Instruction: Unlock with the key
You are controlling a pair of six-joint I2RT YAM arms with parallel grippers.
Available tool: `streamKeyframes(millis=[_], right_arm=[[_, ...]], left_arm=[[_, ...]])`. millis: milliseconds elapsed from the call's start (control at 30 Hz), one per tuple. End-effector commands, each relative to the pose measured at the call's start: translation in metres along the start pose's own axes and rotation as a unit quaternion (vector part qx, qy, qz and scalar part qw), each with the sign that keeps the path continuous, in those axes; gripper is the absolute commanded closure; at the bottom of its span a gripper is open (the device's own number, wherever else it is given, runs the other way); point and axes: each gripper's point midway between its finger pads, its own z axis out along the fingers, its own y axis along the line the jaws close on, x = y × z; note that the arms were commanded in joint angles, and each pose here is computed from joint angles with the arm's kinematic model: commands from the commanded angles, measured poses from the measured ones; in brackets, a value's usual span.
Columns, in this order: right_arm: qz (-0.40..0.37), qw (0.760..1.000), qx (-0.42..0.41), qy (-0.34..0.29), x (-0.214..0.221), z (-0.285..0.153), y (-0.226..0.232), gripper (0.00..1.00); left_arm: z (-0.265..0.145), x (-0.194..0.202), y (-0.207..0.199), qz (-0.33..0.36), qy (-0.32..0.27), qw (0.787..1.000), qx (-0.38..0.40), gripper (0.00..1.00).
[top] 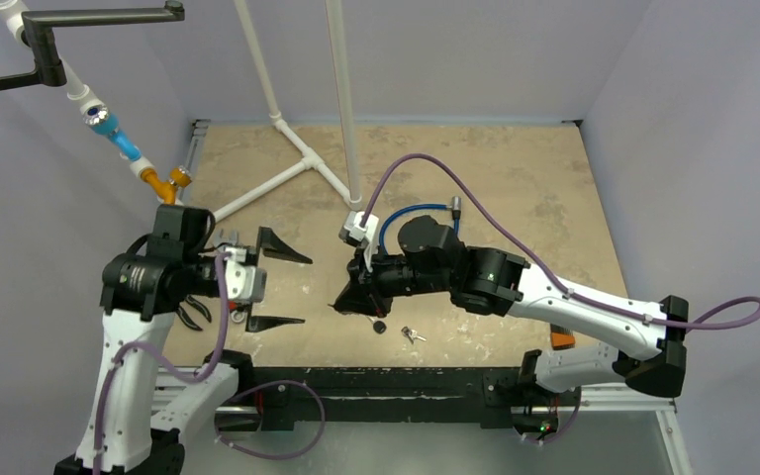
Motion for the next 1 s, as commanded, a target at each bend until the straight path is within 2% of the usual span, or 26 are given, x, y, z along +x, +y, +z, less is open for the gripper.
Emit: streamKeyframes(millis=[0,133,233,267,300,433,533,667,967], right_arm=[[-0.055,0.998,0.018,-0.028,-0.022,-0.017,0.007,1.00],[-0.064,0.997,0.020,-0.034,-0.026,-0.020,0.012,1.00],[-0.068,0.997,0.019,-0.039,-0.032,-0.020,0.017,1.00],[-0.069,0.997,0.021,-0.042,-0.034,-0.020,0.017,1.00],[-0.070,0.996,0.021,-0.043,-0.036,-0.019,0.019,1.00],[-0.080,0.995,0.020,-0.054,-0.048,-0.017,0.025,1.00],[-0.089,0.995,0.018,-0.051,-0.051,-0.011,0.029,1.00],[-0.098,0.994,0.015,-0.042,-0.051,-0.007,0.033,1.00],[-0.100,0.994,0.018,-0.027,-0.043,0.000,0.029,1.00]], left_arm=[[0.002,-0.008,-0.056,-0.244,-0.032,0.967,0.069,0.05],[0.005,-0.008,-0.050,-0.269,-0.040,0.960,0.062,0.20],[0.005,-0.012,-0.049,-0.274,-0.049,0.958,0.066,0.41],[0.006,-0.013,-0.050,-0.281,-0.050,0.956,0.070,0.45],[0.006,-0.013,-0.052,-0.285,-0.048,0.954,0.075,0.46],[0.010,-0.006,-0.052,-0.296,-0.037,0.951,0.086,0.35],[0.015,-0.001,-0.039,-0.319,-0.027,0.945,0.063,0.35],[0.017,0.001,-0.024,-0.303,-0.028,0.952,0.030,0.34],[0.016,-0.010,-0.022,-0.295,-0.040,0.954,0.037,0.39]])
